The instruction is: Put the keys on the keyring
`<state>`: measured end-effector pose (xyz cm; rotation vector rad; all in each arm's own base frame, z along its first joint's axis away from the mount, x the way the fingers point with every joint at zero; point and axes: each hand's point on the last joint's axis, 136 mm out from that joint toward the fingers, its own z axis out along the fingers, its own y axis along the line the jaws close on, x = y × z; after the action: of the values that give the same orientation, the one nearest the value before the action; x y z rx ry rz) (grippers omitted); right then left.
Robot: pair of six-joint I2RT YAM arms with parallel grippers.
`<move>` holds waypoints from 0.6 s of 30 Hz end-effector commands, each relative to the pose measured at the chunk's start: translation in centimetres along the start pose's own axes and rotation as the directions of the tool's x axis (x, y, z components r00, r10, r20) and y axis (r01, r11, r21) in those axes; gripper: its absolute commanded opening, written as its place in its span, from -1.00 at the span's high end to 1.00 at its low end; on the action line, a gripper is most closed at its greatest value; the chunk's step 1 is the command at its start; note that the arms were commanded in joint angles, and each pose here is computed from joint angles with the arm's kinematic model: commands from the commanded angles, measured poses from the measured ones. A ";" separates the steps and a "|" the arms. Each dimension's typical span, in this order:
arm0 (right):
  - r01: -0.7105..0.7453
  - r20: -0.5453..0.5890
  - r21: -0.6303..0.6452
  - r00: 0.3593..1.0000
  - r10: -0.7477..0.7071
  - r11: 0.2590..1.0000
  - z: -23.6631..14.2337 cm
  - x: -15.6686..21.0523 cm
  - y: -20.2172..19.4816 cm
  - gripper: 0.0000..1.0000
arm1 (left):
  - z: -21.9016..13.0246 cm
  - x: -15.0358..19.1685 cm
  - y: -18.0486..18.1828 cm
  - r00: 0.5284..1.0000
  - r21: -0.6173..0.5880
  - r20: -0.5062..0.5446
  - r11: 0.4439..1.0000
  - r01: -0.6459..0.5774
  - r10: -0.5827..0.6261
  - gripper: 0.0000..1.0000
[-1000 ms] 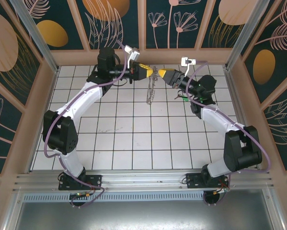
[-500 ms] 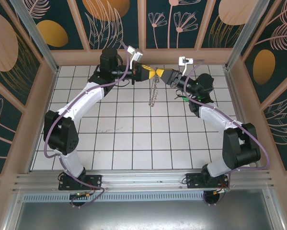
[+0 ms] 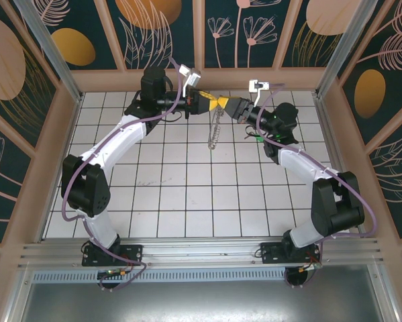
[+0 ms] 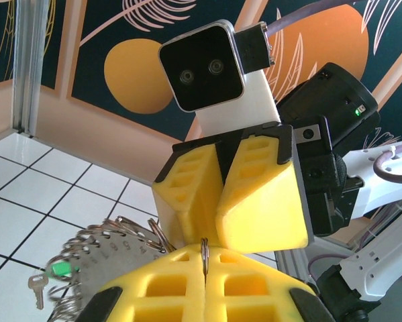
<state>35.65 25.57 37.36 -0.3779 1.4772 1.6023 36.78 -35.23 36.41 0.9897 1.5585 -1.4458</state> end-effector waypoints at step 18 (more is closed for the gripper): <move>0.056 0.018 -0.005 0.998 -0.056 0.998 0.4 -0.4 0.2 1.00 | 0.4 -1.0 -0.6 0.998 0.016 0.012 0.998 -0.062 0.062 0.56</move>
<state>35.86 25.68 37.43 -0.3914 1.4668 1.5872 37.55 -34.99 36.20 0.9652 1.5733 -1.4146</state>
